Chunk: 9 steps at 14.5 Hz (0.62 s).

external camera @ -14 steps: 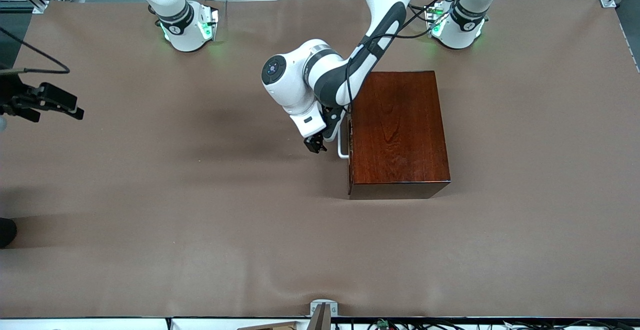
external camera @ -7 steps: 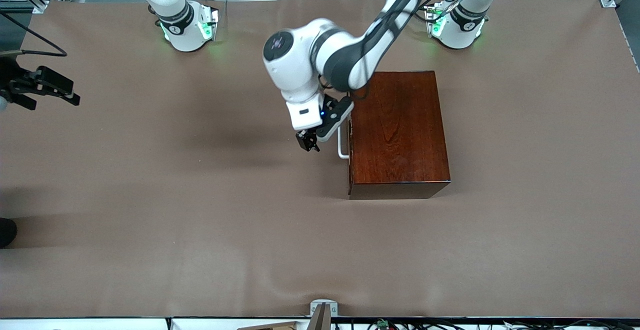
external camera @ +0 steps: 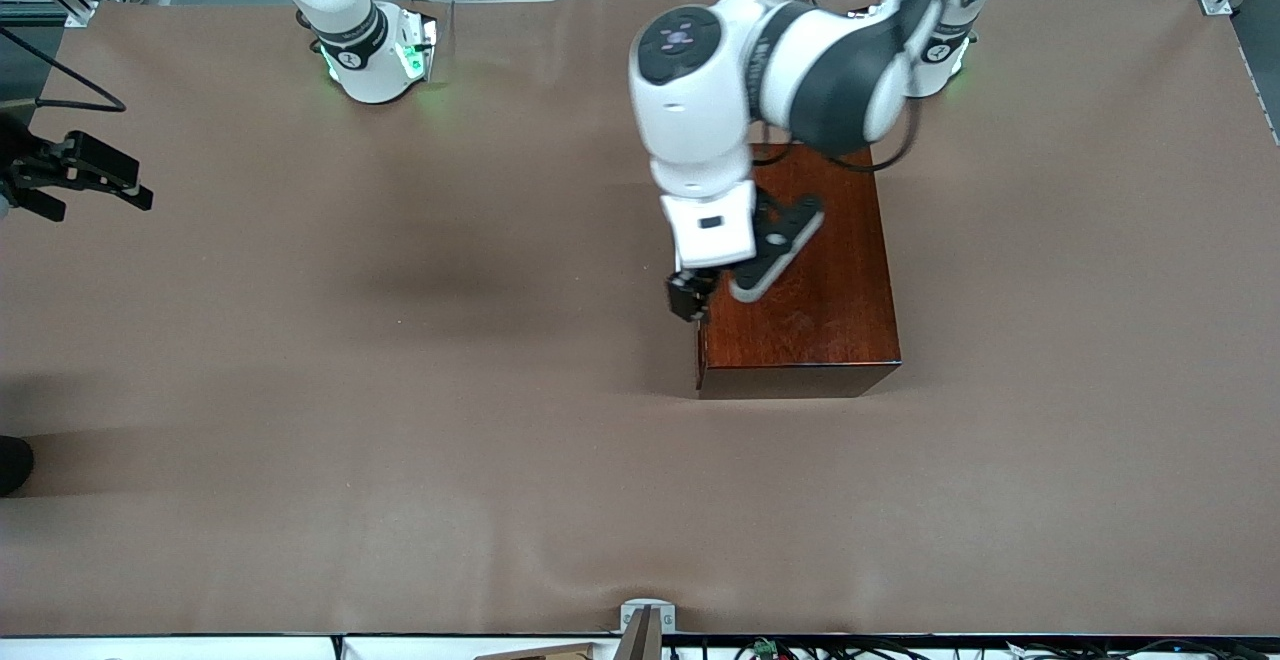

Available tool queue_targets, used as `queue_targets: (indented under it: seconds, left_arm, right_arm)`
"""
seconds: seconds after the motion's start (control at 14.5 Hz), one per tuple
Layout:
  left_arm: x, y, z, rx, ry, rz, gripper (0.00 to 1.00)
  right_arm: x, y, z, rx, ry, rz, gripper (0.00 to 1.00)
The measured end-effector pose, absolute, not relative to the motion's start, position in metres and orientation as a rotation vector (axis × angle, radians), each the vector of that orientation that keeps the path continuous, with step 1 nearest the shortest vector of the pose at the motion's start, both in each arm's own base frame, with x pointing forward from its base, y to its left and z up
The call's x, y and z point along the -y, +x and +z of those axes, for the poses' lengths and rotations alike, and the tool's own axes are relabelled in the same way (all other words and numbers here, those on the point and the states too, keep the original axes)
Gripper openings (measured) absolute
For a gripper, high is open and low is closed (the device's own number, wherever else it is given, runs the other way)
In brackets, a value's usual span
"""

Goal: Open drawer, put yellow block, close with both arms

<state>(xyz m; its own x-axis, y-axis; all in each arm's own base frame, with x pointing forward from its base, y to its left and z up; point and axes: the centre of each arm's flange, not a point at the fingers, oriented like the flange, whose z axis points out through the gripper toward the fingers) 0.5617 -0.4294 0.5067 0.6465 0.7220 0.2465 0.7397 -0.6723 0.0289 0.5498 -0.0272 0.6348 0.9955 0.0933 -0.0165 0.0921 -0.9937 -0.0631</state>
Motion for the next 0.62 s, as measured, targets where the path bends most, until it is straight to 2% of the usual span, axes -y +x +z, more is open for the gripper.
queue_targets:
  seconds: [0.35, 0.62]
  left_arm:
    - [0.324, 0.586, 0.575, 1.046, -2.840, -0.269, 1.00]
    - [0.231, 0.598, 0.605, 0.753, -2.886, -0.146, 1.00]
  right_arm:
    - [0.022, 0.550, 0.634, 0.170, -3.117, 0.041, 1.00]
    - [0.022, 0.546, 0.628, 0.173, -3.126, 0.101, 1.00]
